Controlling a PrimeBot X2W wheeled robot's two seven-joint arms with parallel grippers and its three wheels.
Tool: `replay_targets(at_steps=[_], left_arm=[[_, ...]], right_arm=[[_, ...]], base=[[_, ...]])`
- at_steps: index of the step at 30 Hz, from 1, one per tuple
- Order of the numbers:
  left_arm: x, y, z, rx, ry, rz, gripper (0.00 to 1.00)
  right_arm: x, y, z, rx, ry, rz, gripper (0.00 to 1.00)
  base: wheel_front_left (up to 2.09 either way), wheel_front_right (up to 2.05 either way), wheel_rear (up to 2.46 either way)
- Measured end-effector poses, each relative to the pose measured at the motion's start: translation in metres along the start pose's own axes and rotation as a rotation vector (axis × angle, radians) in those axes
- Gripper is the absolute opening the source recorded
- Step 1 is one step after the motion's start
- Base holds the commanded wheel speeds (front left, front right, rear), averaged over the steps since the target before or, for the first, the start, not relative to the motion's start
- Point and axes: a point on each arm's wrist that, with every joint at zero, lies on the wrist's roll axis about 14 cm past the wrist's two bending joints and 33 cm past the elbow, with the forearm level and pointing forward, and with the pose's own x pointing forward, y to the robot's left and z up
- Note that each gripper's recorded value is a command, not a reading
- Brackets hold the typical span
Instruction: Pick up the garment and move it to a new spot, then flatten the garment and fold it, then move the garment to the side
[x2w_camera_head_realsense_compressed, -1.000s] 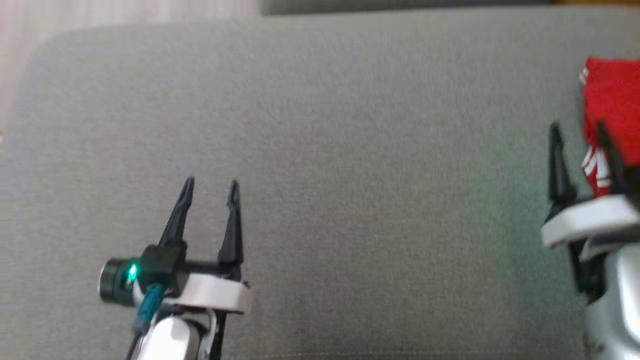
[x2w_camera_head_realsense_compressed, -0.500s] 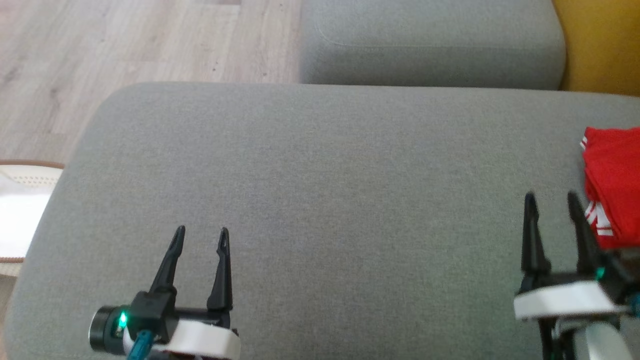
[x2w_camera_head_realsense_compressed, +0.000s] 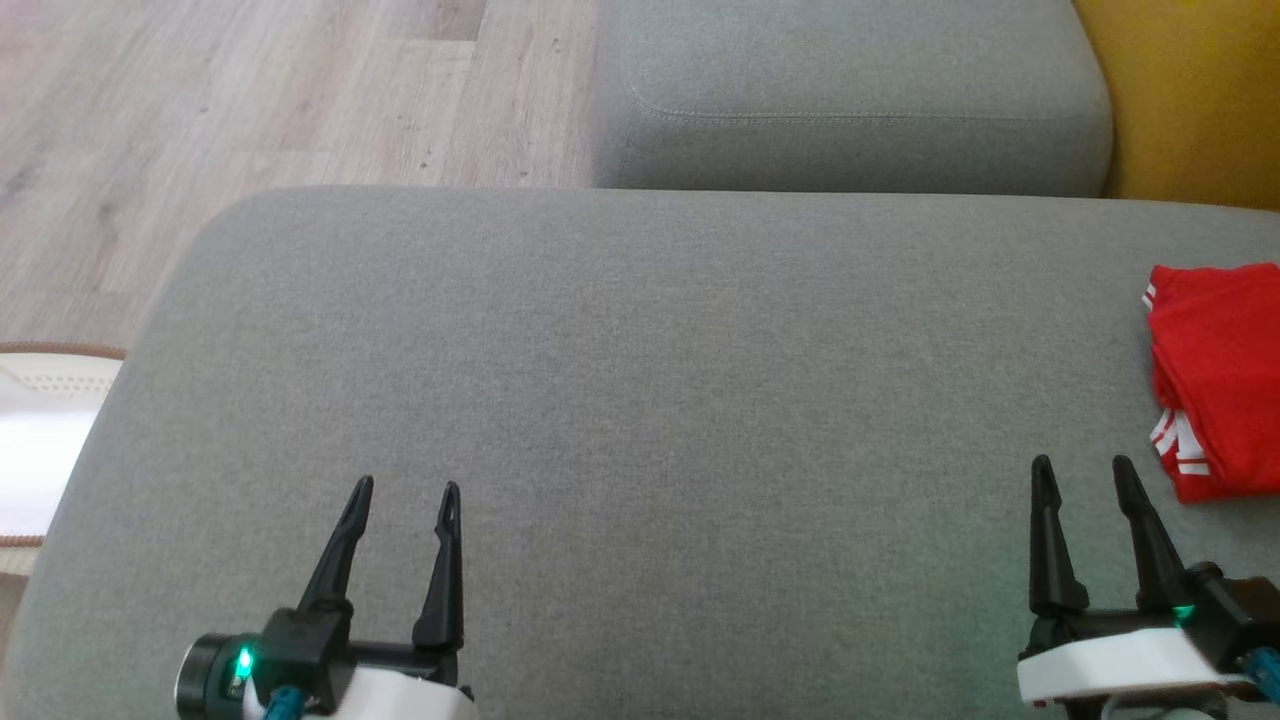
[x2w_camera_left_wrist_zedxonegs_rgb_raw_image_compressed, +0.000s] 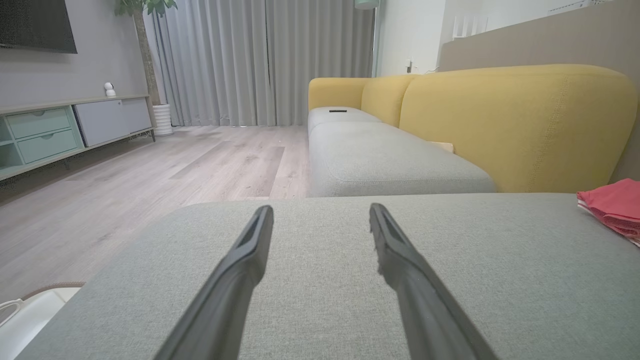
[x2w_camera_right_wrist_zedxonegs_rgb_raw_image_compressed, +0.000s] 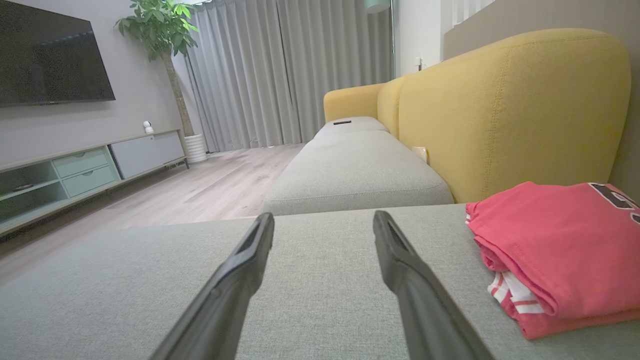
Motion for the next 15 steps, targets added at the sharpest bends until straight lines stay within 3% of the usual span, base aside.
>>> replay_targets(at_steps=[6,7,15], left_arm=[[0.000,0.000,0.000,0.000,0.000,-0.002,1.00],[-0.001,0.000,-0.002,0.002,0.005,-0.001,0.00],[-0.018,0.002,-0.040,-0.054,0.143,0.019,0.00]], right_arm=[[0.000,0.000,0.001,0.008,-0.004,-0.002,1.00],[-0.001,0.000,0.000,0.008,0.001,-0.002,0.00],[-0.021,-0.009,-0.040,0.064,0.134,-0.045,0.00]], base=[[0.00,0.00,0.00],[0.00,0.00,0.00],[0.00,0.00,0.00]])
